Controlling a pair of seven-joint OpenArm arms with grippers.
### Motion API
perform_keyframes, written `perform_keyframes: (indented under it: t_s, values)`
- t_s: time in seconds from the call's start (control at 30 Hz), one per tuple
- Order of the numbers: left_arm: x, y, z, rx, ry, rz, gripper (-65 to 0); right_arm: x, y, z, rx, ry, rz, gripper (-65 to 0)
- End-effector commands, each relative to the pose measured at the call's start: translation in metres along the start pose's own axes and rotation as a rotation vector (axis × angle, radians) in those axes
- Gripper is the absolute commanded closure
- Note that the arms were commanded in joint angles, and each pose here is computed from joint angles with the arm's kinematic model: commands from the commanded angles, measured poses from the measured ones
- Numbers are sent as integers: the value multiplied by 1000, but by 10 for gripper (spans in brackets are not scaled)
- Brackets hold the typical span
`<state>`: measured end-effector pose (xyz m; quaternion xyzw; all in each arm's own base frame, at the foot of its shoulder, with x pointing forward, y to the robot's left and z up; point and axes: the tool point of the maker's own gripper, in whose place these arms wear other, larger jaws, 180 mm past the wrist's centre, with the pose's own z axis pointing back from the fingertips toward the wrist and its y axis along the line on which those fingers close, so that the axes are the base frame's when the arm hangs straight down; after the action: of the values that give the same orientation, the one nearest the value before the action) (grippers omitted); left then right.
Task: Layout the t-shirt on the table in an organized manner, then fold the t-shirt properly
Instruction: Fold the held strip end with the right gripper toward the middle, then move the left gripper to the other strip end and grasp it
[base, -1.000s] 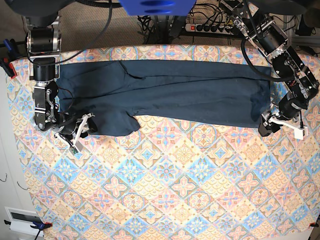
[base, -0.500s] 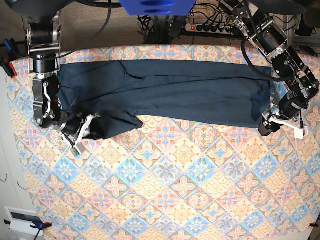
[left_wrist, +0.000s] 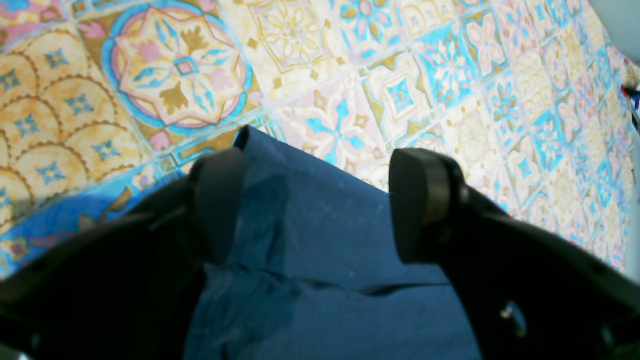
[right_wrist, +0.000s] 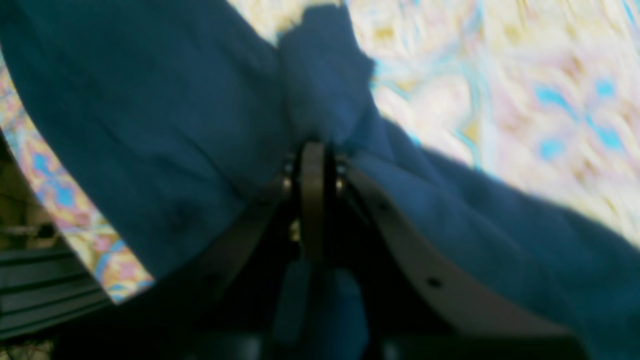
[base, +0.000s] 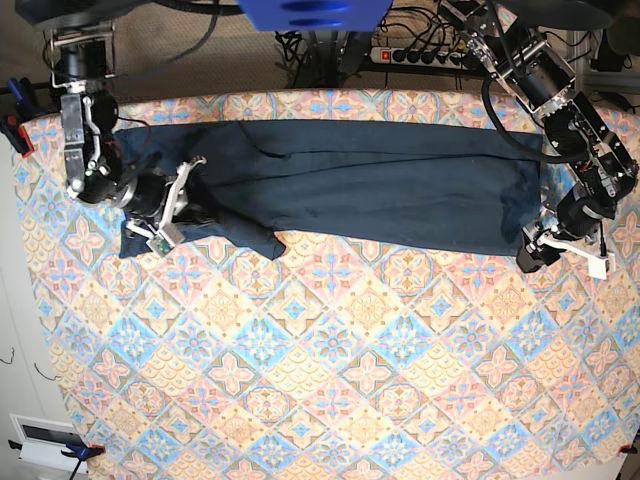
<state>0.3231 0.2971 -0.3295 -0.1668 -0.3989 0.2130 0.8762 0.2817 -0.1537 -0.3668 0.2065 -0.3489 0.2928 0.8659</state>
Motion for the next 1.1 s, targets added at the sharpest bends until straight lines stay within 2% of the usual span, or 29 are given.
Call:
perform_keyframes:
  t_s: [0.0,0.3,0.5,0.6,0.67,0.8,0.9,1.0,1.07]
  values:
    - [17,-5,4,-14,-49,-17,-443,13,-5,12,-11,-44,27,-2]
    - [17,-5,4,-14,-49,-17,-443,-27,11,33,12,74,66,-2]
    - [17,-5,4,-14,-49,-17,-443,-47,33,33,64,197,119,-8]
    - [15,-4,5,-12,-42,-17,-443,-48,25,35,30,241,165,-64]
    - [13,4,10,8,-33,-32,-443,-50,19,37,-2,272,194,-138]
    - [14,24,21,64,-11,-70,-443,-36,7,46,-49,237,203,-246]
    - [9,34,26,101,50,-153,-445,-25,-9,57,-109,205,201,-263]
    - [-8,38,21,118,168,-260,-449,-18,-17,62,-138,191,200,-263]
    - [-19,41,15,121,227,-287,-449,-19,-17,62,-137,191,200,-263]
